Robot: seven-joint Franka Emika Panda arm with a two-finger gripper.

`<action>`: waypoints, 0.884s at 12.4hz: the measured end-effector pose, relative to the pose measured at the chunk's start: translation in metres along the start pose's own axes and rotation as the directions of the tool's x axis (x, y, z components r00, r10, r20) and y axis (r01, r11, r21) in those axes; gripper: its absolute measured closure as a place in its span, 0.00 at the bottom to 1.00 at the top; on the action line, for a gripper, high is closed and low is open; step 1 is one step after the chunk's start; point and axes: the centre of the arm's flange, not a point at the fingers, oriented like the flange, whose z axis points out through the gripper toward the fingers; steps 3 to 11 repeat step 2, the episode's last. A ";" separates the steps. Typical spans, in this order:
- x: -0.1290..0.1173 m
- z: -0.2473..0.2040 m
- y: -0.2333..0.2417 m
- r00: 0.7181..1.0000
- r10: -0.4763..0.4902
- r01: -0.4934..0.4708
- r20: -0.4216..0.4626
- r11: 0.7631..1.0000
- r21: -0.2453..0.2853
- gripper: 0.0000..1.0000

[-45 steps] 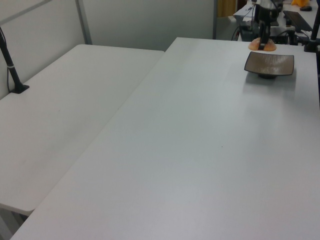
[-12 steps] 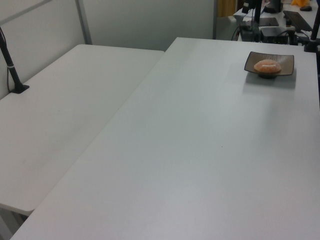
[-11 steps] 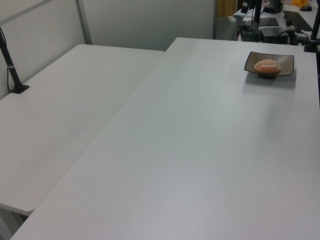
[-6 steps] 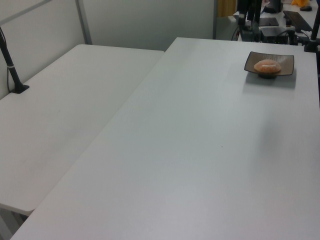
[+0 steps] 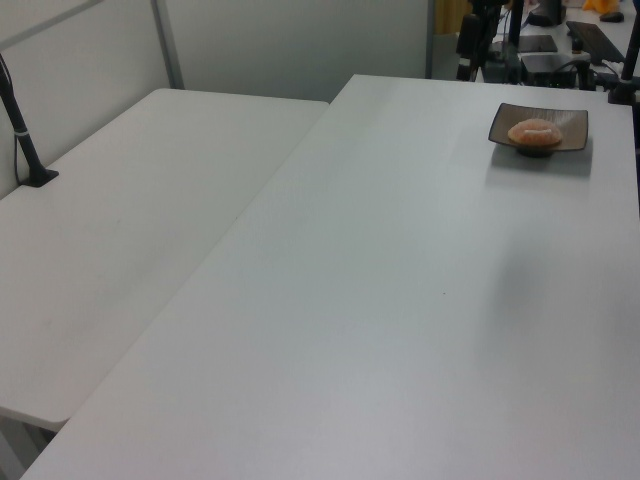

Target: Bread is placed on a ceramic plate

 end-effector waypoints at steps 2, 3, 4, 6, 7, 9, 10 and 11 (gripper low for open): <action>0.000 0.003 0.001 1.000 0.000 0.000 0.002 1.000 -0.004 0.00; 0.000 0.003 0.001 1.000 0.000 0.000 0.002 1.000 -0.004 0.00; 0.000 0.003 0.001 1.000 0.000 0.000 0.002 1.000 -0.004 0.00; 0.000 0.003 0.001 1.000 0.000 0.000 0.002 1.000 -0.004 0.00; 0.000 0.003 0.001 1.000 0.000 0.000 0.002 1.000 -0.004 0.00; 0.000 0.003 0.001 1.000 0.000 0.000 0.002 1.000 -0.004 0.00; 0.000 0.003 0.001 1.000 0.000 0.000 0.002 1.000 -0.004 0.00; 0.000 0.003 0.001 1.000 0.000 0.000 0.002 1.000 -0.004 0.00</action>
